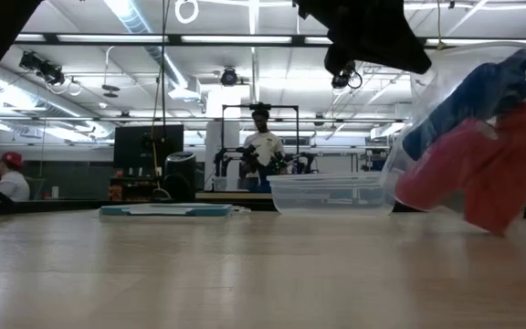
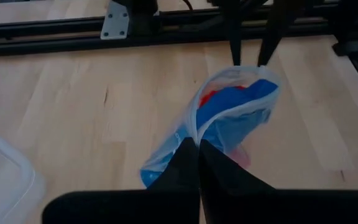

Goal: Roll bandage
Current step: Put the blue bandage into the transparent zip bag

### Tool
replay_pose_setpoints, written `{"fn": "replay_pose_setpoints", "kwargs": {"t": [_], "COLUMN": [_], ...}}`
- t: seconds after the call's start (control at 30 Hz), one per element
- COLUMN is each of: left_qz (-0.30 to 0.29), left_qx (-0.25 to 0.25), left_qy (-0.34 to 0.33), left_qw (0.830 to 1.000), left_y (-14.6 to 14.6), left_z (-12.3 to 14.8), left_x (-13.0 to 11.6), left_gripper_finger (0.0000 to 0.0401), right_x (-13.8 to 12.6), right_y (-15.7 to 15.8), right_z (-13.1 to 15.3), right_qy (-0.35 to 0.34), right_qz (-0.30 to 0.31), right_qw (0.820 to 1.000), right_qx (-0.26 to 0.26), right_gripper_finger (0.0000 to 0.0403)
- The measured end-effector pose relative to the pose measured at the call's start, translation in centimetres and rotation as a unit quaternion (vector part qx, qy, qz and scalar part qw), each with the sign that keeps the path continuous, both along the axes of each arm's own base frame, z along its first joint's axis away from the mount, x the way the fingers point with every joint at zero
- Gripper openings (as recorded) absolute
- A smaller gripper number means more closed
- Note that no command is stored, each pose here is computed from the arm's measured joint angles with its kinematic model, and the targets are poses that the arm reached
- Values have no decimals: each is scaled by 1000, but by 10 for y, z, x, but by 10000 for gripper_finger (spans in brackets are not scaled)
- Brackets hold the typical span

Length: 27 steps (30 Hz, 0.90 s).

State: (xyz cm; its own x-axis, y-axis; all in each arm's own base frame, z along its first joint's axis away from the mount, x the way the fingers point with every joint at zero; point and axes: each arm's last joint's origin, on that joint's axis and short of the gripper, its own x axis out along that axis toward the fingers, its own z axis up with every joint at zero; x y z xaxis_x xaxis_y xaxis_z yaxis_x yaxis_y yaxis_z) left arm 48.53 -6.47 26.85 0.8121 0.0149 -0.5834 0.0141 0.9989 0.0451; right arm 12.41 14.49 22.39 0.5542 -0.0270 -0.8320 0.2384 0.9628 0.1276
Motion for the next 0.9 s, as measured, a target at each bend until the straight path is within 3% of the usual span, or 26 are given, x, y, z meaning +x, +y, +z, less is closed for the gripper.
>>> {"fn": "replay_pose_setpoints", "kwargs": {"t": [0.23, 0.63, 0.9], "left_qz": [7, 16, 16], "left_qx": [-8, -18, -18], "left_qy": [1, -4, 1], "left_qw": [1000, 1000, 1000], "left_y": [0, 0, 1], "left_z": [0, 1, 0], "left_x": [0, 0, 0], "left_gripper_finger": [0, 0, 0], "right_x": [-12, -10, -10], "right_y": [11, 11, 10], "right_z": [-18, -28, -28], "right_qy": [-91, -133, -138], "right_qz": [-13, -37, -32], "right_qw": [996, 990, 988], "right_qx": [2, -35, -53], "right_gripper_finger": [91, 83, 8]}}
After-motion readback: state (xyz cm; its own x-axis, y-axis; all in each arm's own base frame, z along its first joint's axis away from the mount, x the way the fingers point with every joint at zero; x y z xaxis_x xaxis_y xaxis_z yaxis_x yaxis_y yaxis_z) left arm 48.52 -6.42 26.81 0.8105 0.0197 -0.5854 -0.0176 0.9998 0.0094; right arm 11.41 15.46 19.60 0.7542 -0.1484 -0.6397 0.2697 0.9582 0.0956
